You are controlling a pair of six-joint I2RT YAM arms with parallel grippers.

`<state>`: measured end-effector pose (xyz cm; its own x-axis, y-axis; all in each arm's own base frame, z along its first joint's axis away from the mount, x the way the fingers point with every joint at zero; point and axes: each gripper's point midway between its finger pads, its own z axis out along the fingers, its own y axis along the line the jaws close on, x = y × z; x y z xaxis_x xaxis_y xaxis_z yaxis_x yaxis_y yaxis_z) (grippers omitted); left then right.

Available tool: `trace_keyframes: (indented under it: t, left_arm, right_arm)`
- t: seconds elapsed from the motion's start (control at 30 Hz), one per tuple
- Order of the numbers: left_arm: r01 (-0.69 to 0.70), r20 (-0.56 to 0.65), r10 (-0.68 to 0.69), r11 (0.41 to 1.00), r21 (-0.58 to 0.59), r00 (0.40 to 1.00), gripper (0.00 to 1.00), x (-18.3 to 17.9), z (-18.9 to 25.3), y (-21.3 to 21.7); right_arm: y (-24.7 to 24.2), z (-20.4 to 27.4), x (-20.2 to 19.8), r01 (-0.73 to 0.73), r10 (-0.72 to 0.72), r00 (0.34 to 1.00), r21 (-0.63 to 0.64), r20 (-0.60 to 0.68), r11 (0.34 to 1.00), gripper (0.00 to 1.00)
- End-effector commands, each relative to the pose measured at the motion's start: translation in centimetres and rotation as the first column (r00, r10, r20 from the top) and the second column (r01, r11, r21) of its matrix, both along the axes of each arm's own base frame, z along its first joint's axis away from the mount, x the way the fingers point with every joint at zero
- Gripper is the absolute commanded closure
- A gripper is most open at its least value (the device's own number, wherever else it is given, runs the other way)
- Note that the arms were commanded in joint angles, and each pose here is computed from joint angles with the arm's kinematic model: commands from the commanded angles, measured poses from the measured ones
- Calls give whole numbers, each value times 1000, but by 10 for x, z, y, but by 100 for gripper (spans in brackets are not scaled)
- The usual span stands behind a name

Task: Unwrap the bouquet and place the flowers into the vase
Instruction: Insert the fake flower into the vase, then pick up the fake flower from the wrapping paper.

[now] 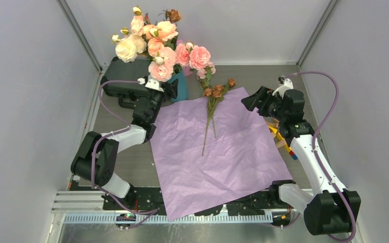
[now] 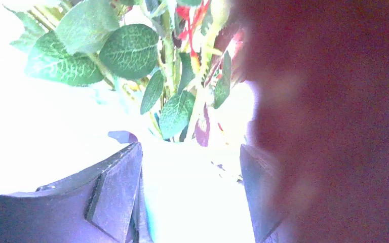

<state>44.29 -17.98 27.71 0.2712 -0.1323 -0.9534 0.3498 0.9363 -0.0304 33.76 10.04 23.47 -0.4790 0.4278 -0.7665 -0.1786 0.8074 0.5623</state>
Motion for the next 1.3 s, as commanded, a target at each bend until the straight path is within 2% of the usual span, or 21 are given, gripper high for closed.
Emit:
trace_keyframes:
  t: [0.0,0.17,0.3,0.4,0.5,0.6,0.73,0.87,1.03,1.13,1.27]
  left_arm:
    - [-41,37,43,997,-58,998,27,-13,17,14]
    - [-55,14,56,996,-71,998,20,-22,9,20]
    - [-71,-15,70,993,-94,997,11,-32,7,28]
    - [-70,-76,61,990,-123,995,3,-44,9,32]
    - [-80,-166,57,988,-133,984,0,-55,9,37]
    - [-119,-310,81,987,-105,947,0,-69,-1,46]
    - [-150,-410,94,983,-106,907,0,-92,-3,60]
    - [-59,-519,12,995,-74,855,0,-113,-9,57]
    - [67,-683,-103,995,-80,723,0,-130,-23,44]
    - [156,-730,-199,979,-127,654,0,-140,-21,33]
    - [204,-748,-240,969,-143,618,0,-147,-17,37]
  right_arm:
    - [1,14,1,-8,7,998,22,56,1000,17]
    - [2,13,-1,-11,10,998,27,56,1000,16]
    - [3,13,-3,-12,11,998,32,54,999,17]
    - [3,13,-5,-16,15,999,28,48,999,17]
    - [4,13,-9,-30,30,999,23,31,999,17]
    - [7,14,-13,-47,47,999,25,20,999,17]
    - [7,11,-20,-41,43,999,45,-33,998,18]
    - [14,12,-25,-54,63,994,95,-88,994,20]
    - [21,3,-33,-56,80,982,141,-169,988,25]
    - [25,-6,-38,-46,74,975,134,-211,990,27]
    - [37,-21,-41,-40,58,965,76,-257,996,28]
